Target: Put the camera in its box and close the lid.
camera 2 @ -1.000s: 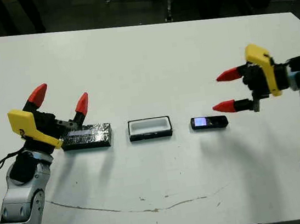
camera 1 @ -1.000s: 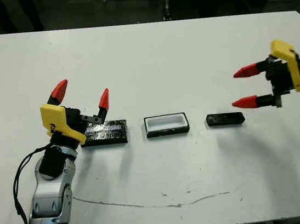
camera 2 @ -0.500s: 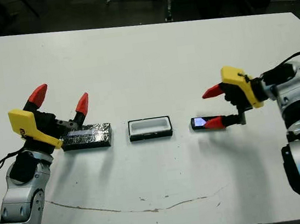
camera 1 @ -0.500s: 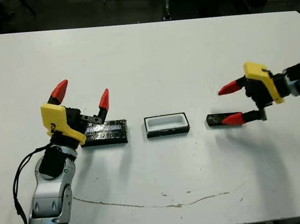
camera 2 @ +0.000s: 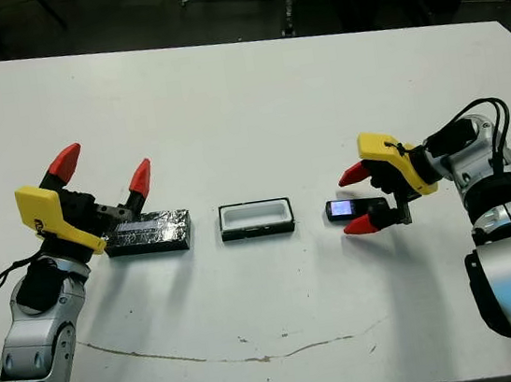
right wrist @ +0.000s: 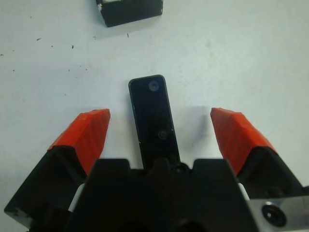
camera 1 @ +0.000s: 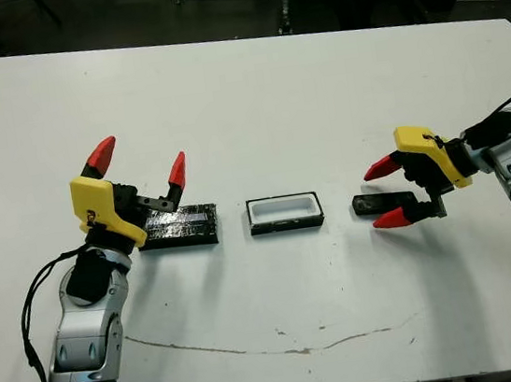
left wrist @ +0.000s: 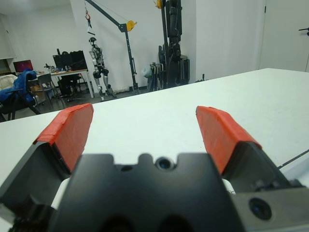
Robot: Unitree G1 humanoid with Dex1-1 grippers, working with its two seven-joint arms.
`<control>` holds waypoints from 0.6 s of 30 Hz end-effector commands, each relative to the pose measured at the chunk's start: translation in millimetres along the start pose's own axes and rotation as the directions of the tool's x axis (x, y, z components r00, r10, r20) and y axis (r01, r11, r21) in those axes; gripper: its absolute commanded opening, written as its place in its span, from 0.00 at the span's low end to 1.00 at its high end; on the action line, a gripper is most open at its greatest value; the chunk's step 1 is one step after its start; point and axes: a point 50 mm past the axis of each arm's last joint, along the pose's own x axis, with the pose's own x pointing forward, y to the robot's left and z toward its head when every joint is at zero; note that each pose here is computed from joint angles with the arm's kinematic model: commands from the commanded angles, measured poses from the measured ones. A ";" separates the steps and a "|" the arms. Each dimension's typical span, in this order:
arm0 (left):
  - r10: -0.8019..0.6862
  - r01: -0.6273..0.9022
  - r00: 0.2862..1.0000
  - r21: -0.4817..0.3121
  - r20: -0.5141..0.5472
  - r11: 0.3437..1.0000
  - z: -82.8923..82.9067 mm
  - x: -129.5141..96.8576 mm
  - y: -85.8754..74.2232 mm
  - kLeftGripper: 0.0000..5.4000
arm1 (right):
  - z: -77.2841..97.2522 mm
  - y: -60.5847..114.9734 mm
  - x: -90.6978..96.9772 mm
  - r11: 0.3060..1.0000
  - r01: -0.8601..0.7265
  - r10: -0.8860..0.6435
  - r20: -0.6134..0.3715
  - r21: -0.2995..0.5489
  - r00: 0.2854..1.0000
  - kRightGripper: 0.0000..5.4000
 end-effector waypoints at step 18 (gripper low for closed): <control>0.006 -0.006 1.000 0.009 -0.021 1.000 -1.5 -2.4 2.5 1.00 | -7.6 -0.4 4.0 0.997 0.077 -0.077 -0.059 0.002 0.995 0.66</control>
